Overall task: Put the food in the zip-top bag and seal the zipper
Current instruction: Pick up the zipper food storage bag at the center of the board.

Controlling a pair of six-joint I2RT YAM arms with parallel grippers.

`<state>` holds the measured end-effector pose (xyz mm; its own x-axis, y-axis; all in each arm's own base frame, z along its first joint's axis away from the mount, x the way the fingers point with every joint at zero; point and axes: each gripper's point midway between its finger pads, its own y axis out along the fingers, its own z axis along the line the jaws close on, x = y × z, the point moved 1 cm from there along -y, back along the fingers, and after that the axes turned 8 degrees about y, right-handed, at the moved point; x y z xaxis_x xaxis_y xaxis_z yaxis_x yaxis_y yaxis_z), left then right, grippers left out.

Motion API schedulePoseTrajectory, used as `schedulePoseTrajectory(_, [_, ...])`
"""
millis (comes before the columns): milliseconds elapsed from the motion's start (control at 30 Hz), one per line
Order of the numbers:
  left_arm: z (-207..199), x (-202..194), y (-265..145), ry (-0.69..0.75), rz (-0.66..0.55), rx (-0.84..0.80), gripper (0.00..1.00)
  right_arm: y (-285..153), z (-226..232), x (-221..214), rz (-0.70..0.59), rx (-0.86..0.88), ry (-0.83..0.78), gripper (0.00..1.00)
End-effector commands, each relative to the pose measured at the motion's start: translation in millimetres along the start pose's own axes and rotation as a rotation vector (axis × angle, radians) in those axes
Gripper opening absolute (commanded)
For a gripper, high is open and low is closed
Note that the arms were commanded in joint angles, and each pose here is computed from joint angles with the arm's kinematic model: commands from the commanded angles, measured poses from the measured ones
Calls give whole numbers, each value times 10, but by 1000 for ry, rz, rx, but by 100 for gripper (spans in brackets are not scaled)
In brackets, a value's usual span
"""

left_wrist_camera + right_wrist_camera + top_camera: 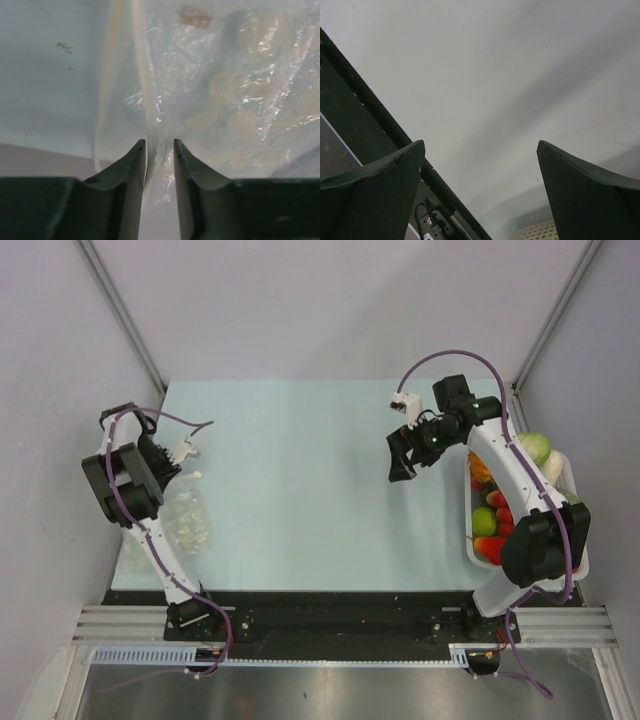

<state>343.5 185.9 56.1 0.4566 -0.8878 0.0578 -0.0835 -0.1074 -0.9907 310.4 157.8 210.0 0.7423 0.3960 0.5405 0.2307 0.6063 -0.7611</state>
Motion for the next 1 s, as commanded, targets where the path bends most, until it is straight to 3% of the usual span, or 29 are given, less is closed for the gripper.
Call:
schedulePoseTrajectory(0, [-440,52,-230,33,-34,-93,17,-75,13,-29,18,-7,-34,100])
schedulePoseTrajectory(33, [-446,97,-285,43,-46,-78,1,-109,6,9,3,-11,-37,100])
schedulePoseTrajectory(233, [-494,771,-1160,232,-201,201,0,-351,84,371,-156,90,24,100])
schedulePoseTrajectory(300, [-647,1071,-1442,380,-210,283,0,-474,47,553,-230,105,55,100])
schedulePoseTrajectory(467, [-1175,1692,-1715,785,-217,370,0,-680,107,840,-350,142,82,100])
schedulePoseTrajectory(567, [-1546,2071,-1839,1039,-284,418,0,-779,191,942,-406,158,101,100])
schedulePoseTrajectory(733, [-2092,2532,-1882,1285,-326,463,0,-852,497,1063,-483,226,111,99])
schedulePoseTrajectory(833, [-2518,2798,-1782,1484,-346,492,0,-790,786,1129,-499,270,116,99])
schedulePoseTrajectory(967, [-2796,2918,-1465,1610,-338,453,0,-661,1140,1219,-501,340,110,95])
